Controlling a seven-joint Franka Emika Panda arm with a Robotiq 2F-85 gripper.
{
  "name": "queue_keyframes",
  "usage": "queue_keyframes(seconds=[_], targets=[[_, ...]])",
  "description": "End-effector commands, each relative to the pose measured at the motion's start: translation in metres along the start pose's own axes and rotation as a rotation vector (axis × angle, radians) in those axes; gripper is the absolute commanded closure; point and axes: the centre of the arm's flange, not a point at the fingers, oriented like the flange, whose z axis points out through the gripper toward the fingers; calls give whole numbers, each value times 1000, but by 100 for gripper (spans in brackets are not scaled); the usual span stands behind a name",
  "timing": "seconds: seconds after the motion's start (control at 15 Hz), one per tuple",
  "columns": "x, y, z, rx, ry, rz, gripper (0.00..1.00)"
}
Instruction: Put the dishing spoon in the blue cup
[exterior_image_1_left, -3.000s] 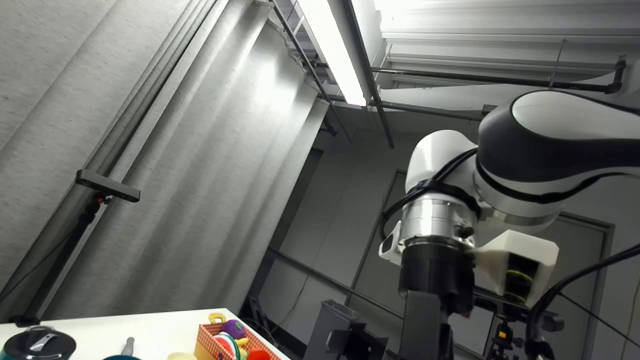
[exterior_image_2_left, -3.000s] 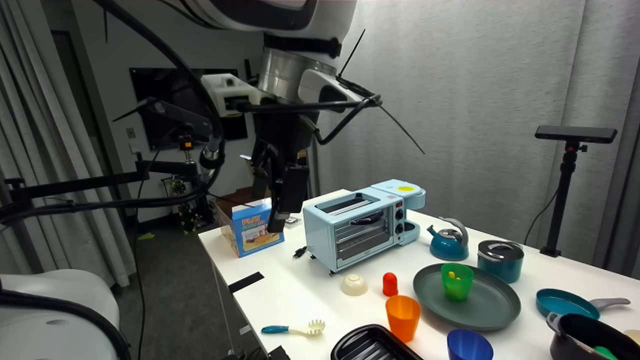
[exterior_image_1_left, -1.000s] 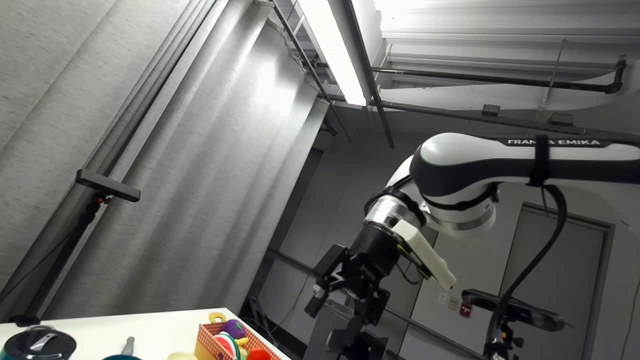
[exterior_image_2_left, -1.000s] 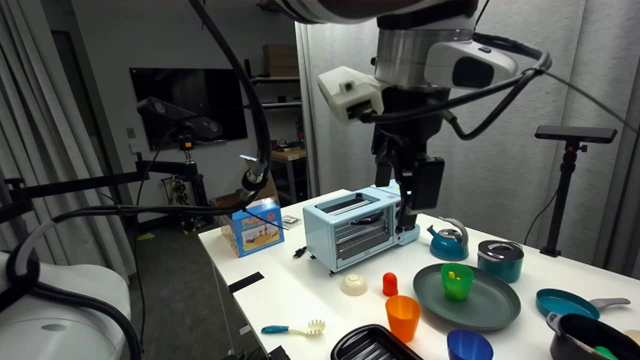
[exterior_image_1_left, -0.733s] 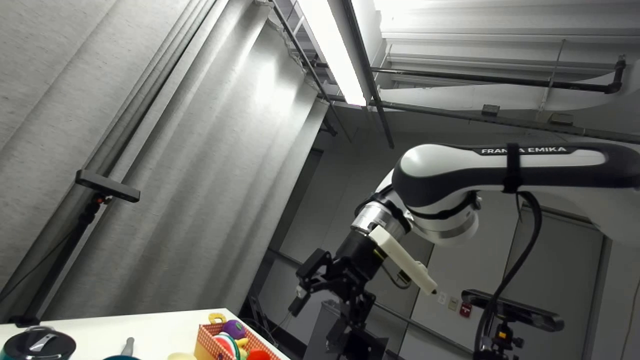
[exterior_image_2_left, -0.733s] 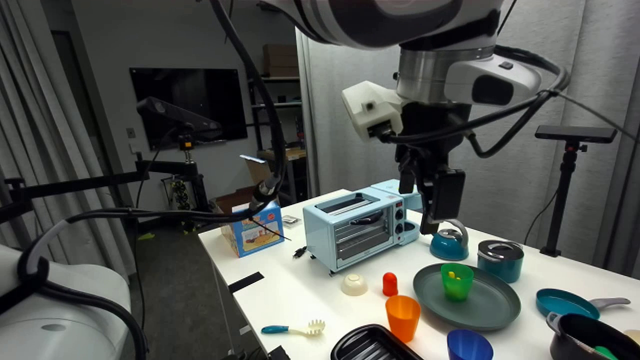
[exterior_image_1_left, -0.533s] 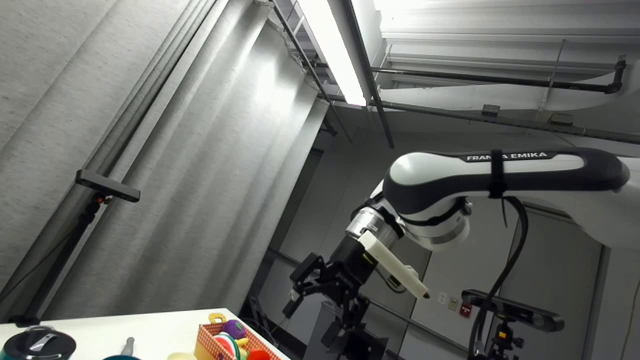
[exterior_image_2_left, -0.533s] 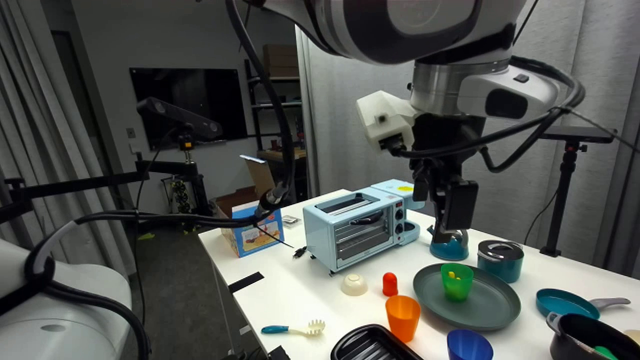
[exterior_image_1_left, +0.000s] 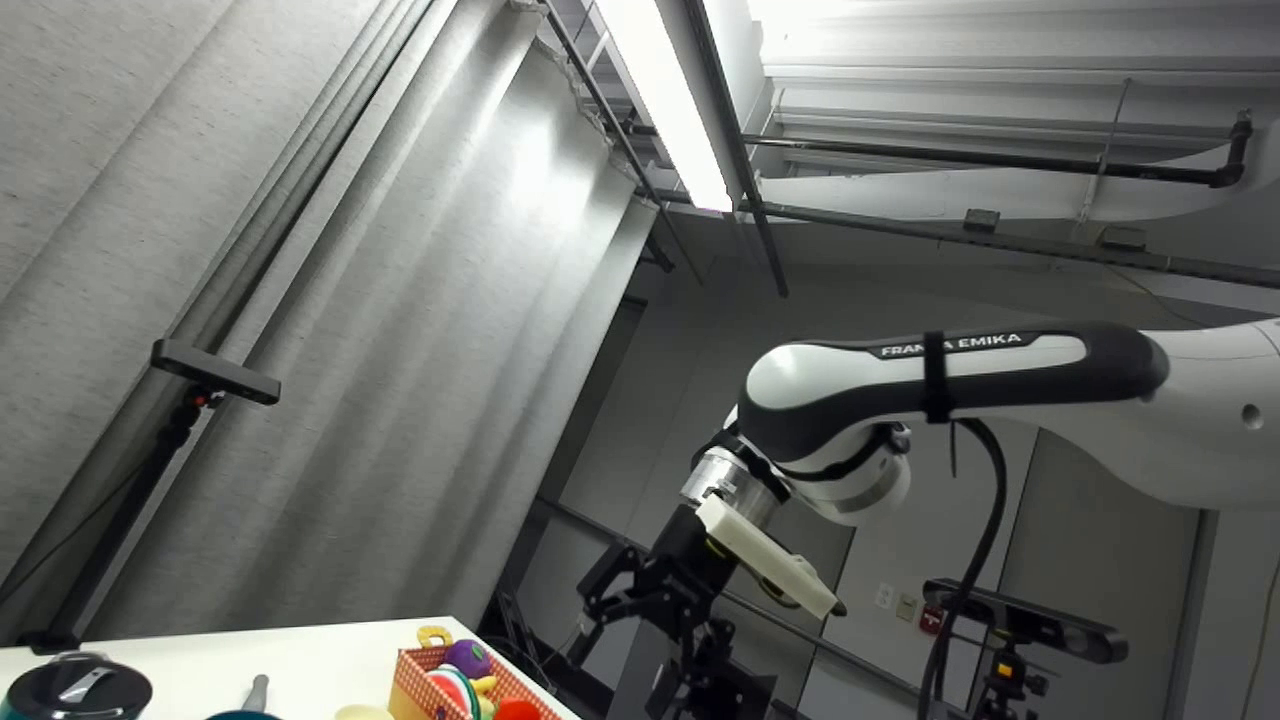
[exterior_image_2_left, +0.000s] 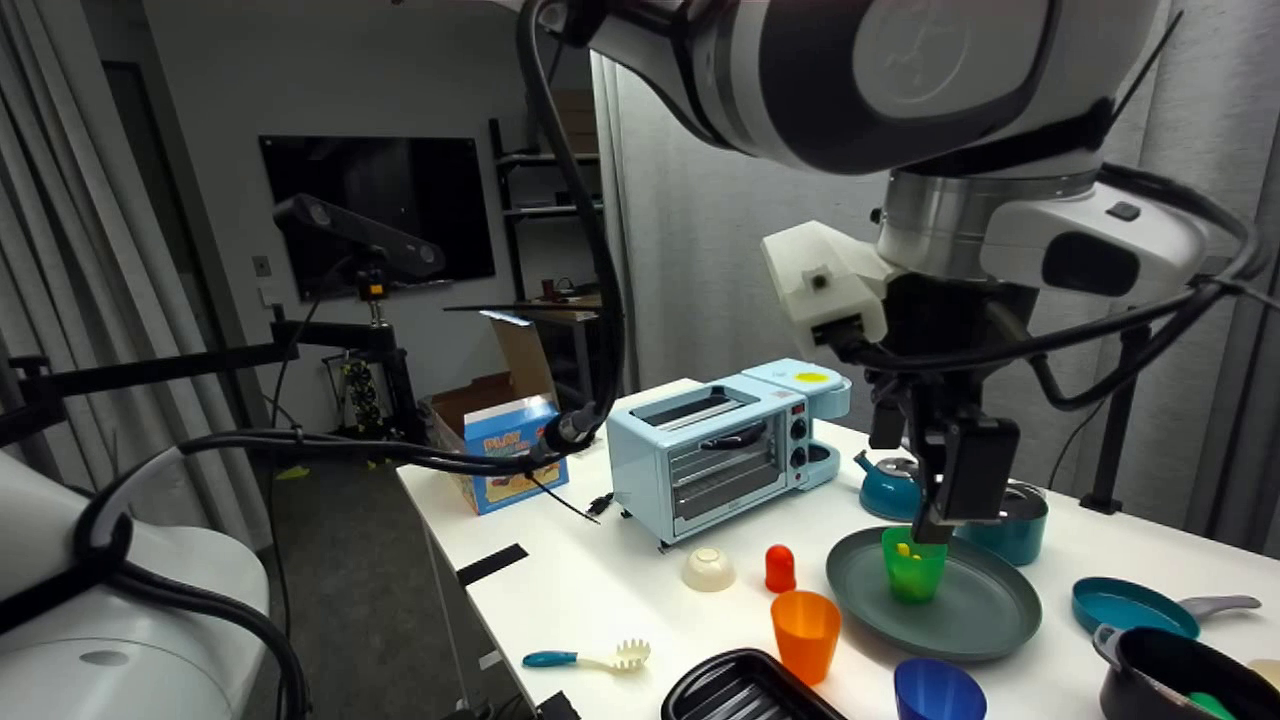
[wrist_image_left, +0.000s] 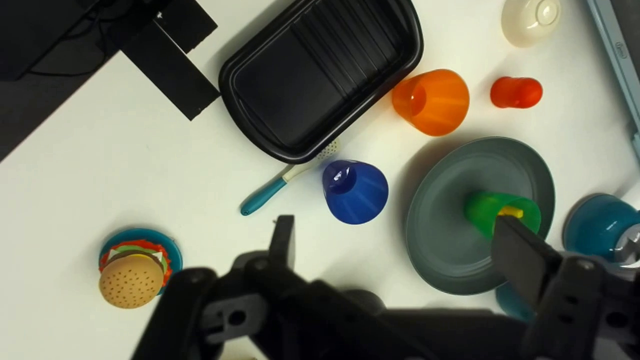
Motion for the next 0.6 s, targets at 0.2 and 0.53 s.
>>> queue_keyframes(seconds=[0.2, 0.53], targets=[[25, 15, 8, -22, -14, 60, 0], [16, 16, 14, -18, -28, 41, 0]])
